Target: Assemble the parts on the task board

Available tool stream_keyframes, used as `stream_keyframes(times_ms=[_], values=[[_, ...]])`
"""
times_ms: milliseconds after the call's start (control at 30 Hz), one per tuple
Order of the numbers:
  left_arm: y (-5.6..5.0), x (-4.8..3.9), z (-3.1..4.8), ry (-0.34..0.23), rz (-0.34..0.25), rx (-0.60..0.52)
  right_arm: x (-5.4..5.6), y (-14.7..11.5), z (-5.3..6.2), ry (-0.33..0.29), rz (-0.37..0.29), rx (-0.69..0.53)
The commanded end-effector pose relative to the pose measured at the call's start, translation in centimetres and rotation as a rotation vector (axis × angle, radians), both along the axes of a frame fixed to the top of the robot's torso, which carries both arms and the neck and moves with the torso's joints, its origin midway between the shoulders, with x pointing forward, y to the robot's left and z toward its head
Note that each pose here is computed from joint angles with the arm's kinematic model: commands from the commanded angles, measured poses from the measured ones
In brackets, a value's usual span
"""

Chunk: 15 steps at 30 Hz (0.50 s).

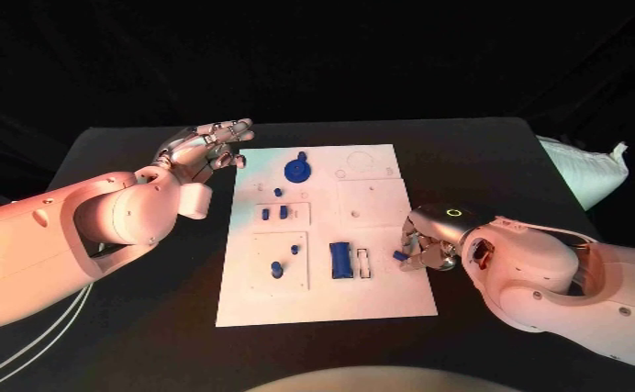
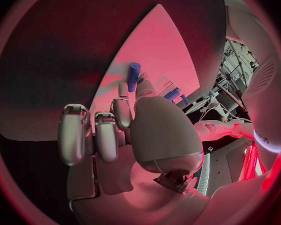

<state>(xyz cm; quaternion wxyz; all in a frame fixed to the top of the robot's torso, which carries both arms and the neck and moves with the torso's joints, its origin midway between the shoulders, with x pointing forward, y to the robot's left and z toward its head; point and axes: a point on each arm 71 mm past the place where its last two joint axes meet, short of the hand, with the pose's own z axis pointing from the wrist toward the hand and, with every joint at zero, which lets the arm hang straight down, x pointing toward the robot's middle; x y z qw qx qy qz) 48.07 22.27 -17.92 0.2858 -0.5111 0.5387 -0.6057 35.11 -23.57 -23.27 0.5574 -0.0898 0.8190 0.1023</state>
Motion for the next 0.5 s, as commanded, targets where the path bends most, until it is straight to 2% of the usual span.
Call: stream_keyframes(times_ms=[33,200,500], values=[[-0.21,-0.08,0.11,-0.008,-0.019,-0.008,-0.3,0.15,-0.83,-0.001,0.055,-0.124],[-0.19,-0.08,0.11,-0.009,-0.019,-0.007,-0.39,0.44,-1.02,0.008,0.065,-0.131],[-0.19,-0.11,0.14,-0.013,-0.021,-0.002,-0.45,0.3,-1.44,0.064,0.048,-0.118]])
